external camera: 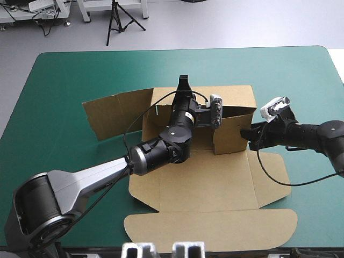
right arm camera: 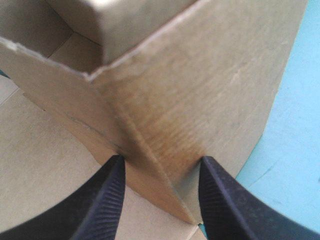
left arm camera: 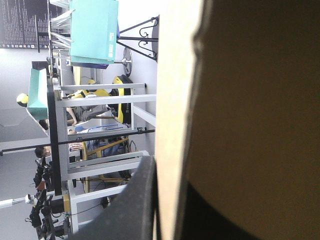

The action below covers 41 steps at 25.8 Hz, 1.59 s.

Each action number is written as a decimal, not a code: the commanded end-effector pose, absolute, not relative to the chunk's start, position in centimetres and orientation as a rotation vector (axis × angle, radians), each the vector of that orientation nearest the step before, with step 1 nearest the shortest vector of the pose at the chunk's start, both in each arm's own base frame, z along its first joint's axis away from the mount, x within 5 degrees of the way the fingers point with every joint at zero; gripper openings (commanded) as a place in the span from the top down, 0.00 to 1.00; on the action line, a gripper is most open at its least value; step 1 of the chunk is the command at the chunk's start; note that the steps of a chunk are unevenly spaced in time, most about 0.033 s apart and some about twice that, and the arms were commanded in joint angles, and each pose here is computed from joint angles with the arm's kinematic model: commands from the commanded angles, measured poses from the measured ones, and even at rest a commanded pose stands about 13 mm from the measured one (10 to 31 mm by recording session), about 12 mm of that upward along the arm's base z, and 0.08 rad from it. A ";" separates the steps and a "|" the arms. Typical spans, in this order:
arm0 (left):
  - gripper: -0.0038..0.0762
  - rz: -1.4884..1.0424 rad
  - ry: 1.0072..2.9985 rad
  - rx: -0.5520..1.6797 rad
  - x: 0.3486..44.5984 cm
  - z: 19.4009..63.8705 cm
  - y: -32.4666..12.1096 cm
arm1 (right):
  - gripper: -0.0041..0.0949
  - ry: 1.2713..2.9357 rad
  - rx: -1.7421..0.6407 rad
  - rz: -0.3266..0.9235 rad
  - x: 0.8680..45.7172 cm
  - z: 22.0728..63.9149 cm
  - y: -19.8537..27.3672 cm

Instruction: Fold the box

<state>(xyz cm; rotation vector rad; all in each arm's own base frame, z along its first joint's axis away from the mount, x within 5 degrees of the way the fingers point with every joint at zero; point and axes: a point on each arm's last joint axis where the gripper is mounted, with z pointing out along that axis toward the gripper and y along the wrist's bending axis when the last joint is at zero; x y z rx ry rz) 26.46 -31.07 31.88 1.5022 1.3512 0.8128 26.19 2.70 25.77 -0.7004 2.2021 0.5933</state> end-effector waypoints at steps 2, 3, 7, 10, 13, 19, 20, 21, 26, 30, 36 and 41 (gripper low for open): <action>0.96 0.761 1.242 1.439 25.6 35.5 -31.0 | 0.53 2.047 -0.633 0.614 27.7 27.0 3.0; 0.96 0.754 1.239 1.440 25.5 35.5 -31.0 | 0.53 2.022 -0.633 0.617 28.0 27.0 3.0; 0.96 0.763 1.212 1.470 25.5 35.5 -31.1 | 0.53 1.944 -0.634 0.605 28.7 27.0 3.0; 0.96 0.749 1.199 1.499 25.4 35.3 -31.3 | 0.53 1.897 -0.636 0.594 29.2 26.9 3.0; 0.96 0.717 1.204 1.523 25.2 35.1 -31.4 | 0.55 1.890 -0.598 0.616 29.8 26.4 3.0; 0.96 0.689 1.190 1.585 25.0 34.8 -31.6 | 0.76 1.847 -0.616 0.606 30.4 25.9 3.0; 0.96 0.685 1.178 1.595 25.0 34.7 -31.7 | 0.80 1.837 -0.615 0.601 30.5 26.0 3.0; 0.96 0.664 1.160 1.617 24.8 34.7 -31.9 | 0.85 1.820 -0.610 0.593 30.6 26.1 2.9; 0.96 0.608 1.161 1.615 24.5 34.8 -32.1 | 0.96 1.789 -0.547 0.576 30.9 26.5 2.7; 0.96 0.585 1.138 1.614 24.5 34.8 -32.3 | 0.96 1.782 -0.538 0.576 31.0 26.6 2.7; 0.96 0.577 1.153 1.600 24.5 34.9 -32.3 | 0.96 1.794 -0.544 0.603 30.8 26.5 2.8; 0.80 0.563 1.136 1.601 24.5 34.9 -32.4 | 0.96 1.824 -0.556 0.613 30.7 26.2 2.9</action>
